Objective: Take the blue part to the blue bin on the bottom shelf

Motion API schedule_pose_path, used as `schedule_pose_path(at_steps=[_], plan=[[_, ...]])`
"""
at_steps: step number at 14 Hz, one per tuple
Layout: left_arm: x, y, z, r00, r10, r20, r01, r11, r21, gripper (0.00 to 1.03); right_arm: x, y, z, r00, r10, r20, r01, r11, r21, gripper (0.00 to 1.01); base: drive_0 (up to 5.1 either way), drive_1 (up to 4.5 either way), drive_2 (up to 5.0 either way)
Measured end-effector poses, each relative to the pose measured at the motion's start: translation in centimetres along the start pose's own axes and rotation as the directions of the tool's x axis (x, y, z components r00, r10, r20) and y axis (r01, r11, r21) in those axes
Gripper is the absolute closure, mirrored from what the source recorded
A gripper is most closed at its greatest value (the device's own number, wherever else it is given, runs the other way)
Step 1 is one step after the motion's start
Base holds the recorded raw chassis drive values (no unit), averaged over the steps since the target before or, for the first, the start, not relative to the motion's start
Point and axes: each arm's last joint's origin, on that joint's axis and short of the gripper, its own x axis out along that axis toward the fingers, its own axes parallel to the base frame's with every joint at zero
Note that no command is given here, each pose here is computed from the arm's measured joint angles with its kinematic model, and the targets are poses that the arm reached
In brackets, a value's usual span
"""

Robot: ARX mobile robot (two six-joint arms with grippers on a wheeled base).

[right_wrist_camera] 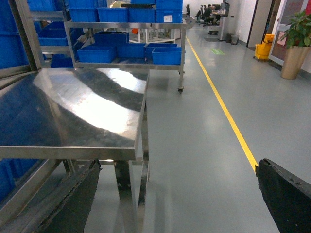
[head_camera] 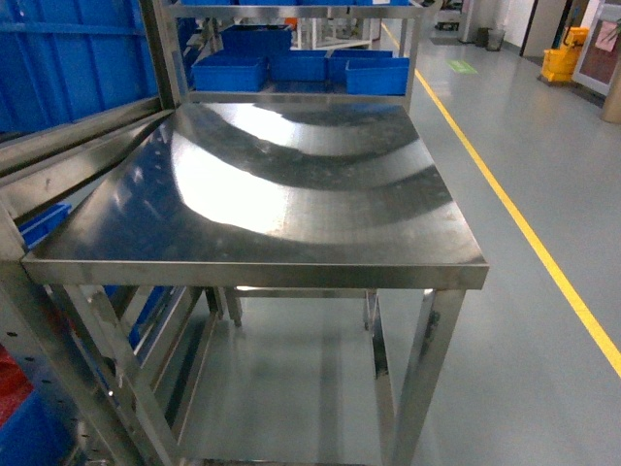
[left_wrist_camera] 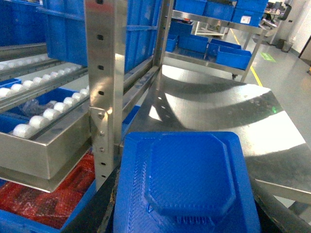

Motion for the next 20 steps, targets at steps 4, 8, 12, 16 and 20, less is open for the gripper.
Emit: schedule_pose_path(at_steps=[4,8,12,16,20], plan=[[-0.01,0.01,0.01,1.0,0.0,0.001,0.0,1.0,-0.001,0.6,0.0,0.0,0.02,1.0,0.0,0.002,0.0,1.0,0.0,0.03,-5.0,2.42,2.4],[-0.01,0.01,0.01,1.0,0.0,0.001,0.0,1.0,0.0,0.6,0.0,0.0,0.0,1.0,0.0,0.0,0.0,1.0,0.0,0.03,-5.0,2.47,2.5],[-0.01,0.01,0.02,1.0,0.0,0.002,0.0,1.0,-0.001,0.6,0.0,0.0,0.03,1.0,0.0,0.003,0.0,1.0,0.0,0.03,-5.0,2.45,2.4],[-0.01,0.01,0.03,1.0,0.0,0.003,0.0,1.0,-0.002,0.6,0.0,0.0,0.02,1.0,0.0,0.002,0.0,1.0,0.0,0.03,-5.0,2.46,2.5],[0.01,0.0,-0.02,1.0,0.0,-0.002,0.0,1.0,0.002,0.6,0.0,0.0,0.02,1.0,0.0,0.002,0.0,1.0,0.0,0.03,-5.1,2.39,2.4]])
